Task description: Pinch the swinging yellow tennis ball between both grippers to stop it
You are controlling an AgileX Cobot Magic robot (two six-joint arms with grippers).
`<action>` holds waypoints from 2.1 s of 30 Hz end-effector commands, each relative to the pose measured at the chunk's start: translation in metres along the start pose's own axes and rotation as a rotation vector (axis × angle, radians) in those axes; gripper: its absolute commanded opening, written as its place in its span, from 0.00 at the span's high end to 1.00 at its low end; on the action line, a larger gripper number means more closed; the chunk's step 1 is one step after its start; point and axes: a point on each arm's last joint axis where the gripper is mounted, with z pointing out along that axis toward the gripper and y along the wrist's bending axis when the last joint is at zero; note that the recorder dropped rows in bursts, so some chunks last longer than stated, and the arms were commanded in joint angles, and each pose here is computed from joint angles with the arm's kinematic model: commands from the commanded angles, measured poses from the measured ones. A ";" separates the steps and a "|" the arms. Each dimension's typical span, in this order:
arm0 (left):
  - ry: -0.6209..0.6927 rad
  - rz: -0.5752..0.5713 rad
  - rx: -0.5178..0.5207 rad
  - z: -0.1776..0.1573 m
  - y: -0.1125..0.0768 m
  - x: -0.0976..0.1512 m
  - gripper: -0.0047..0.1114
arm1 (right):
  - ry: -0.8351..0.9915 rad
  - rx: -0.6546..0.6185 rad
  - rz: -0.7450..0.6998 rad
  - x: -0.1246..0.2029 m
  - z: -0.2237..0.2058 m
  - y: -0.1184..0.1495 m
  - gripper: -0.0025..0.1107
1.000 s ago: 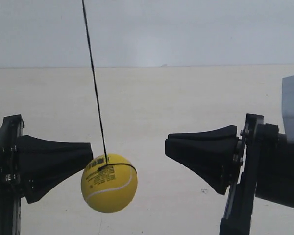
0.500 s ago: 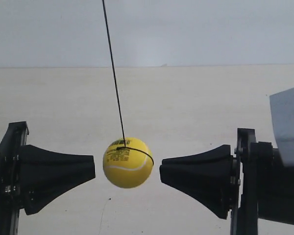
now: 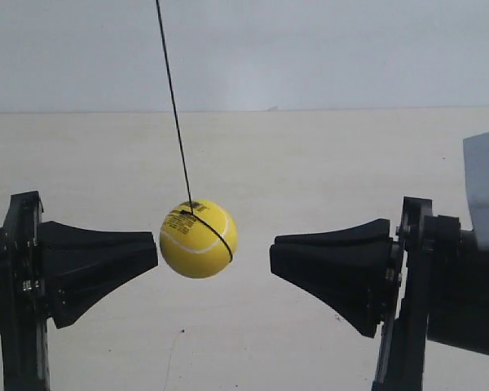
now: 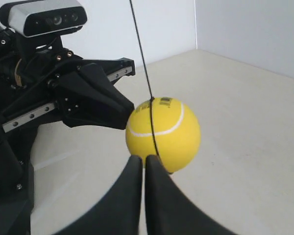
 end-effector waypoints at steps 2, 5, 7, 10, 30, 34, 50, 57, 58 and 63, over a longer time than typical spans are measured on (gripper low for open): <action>-0.029 -0.017 0.027 0.004 0.001 0.002 0.92 | -0.006 0.003 -0.007 -0.002 0.000 -0.001 0.98; -0.028 -0.017 0.032 0.005 0.002 0.003 0.92 | 0.005 0.004 -0.007 -0.001 0.000 -0.001 0.98; -0.031 -0.020 0.036 0.006 0.002 0.003 0.92 | 0.013 0.008 -0.010 0.000 0.000 -0.001 0.98; -0.044 -0.013 0.055 0.005 0.000 0.002 0.92 | 0.018 0.015 -0.009 0.000 0.000 -0.002 0.98; 0.022 -0.014 0.159 0.010 -0.015 0.008 0.92 | 0.145 -0.099 -0.011 0.012 -0.001 0.009 0.98; 0.028 -0.021 0.168 0.010 -0.015 0.008 0.92 | 0.152 -0.105 -0.006 0.013 -0.001 0.009 0.98; 0.016 -0.002 0.037 0.011 -0.004 0.006 0.92 | 0.143 -0.041 -0.045 0.012 -0.001 0.003 0.98; 0.021 0.041 0.045 0.004 -0.011 -0.002 0.92 | 0.139 -0.013 -0.053 0.011 0.000 0.001 0.98; 0.033 0.041 0.028 0.003 -0.010 -0.002 0.92 | 0.141 -0.012 -0.057 0.012 0.000 0.000 0.98; 0.077 0.048 -0.018 0.000 -0.009 -0.001 0.92 | 0.139 -0.012 -0.058 0.011 0.000 0.000 0.98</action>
